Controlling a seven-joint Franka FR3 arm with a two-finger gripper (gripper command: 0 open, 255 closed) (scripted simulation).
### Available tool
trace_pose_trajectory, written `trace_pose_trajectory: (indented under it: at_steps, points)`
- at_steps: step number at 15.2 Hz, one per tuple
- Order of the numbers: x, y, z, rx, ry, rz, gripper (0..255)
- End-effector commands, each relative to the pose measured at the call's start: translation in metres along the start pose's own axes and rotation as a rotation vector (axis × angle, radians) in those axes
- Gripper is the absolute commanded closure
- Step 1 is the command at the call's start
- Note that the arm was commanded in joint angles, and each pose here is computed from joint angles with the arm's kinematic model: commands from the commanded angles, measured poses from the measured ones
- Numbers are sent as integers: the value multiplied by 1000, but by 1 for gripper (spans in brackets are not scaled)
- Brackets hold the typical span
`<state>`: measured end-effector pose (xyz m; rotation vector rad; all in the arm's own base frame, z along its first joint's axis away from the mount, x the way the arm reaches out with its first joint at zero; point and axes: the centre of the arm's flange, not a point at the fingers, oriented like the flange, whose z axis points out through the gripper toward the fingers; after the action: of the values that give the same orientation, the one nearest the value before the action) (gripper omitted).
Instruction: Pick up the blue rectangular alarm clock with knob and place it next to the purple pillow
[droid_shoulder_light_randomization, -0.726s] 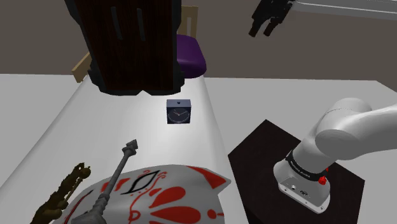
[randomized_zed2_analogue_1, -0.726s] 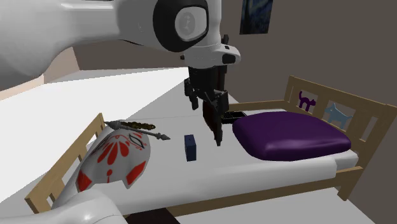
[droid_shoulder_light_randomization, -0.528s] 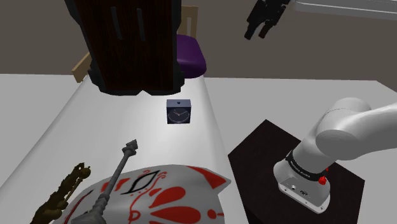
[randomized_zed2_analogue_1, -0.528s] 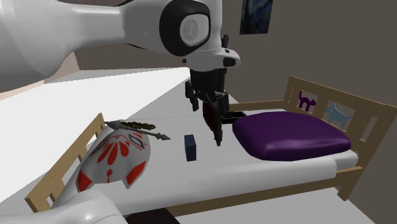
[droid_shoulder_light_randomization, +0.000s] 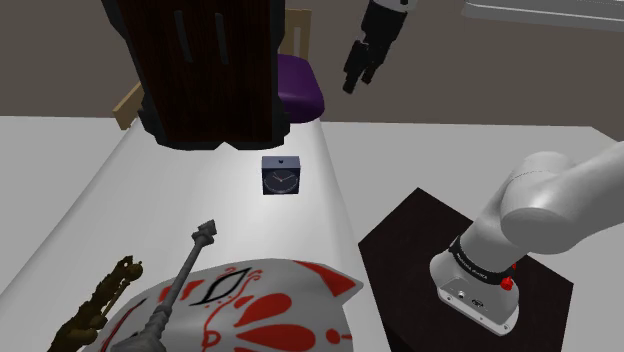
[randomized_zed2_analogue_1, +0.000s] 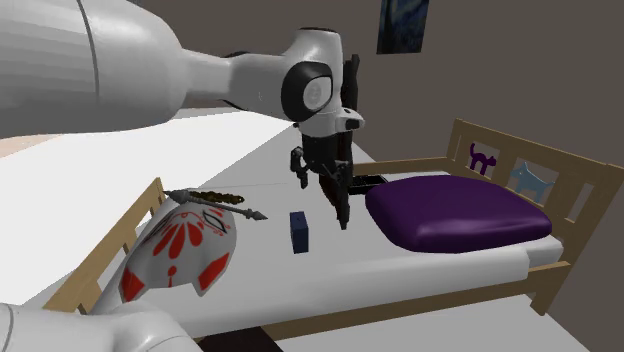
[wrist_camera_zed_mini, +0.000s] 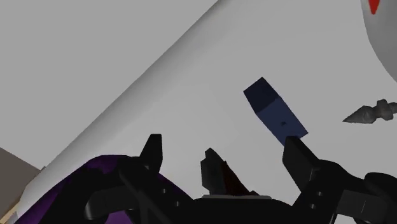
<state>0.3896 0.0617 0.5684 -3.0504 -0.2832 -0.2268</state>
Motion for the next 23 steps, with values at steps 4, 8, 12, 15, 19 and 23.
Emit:
trace_pose_trajectory:
  at_steps: [4,8,12,15,19,23]
  points:
    - [33,-28,53,-4,-39,-144,0]
    - [54,-56,96,-7,-72,-257,0]
    - [71,-85,140,-10,-104,-371,0]
    - [81,-108,173,-12,-128,-456,0]
    - [87,-131,211,-15,-152,-540,0]
    - [84,-130,232,-15,-152,-540,0]
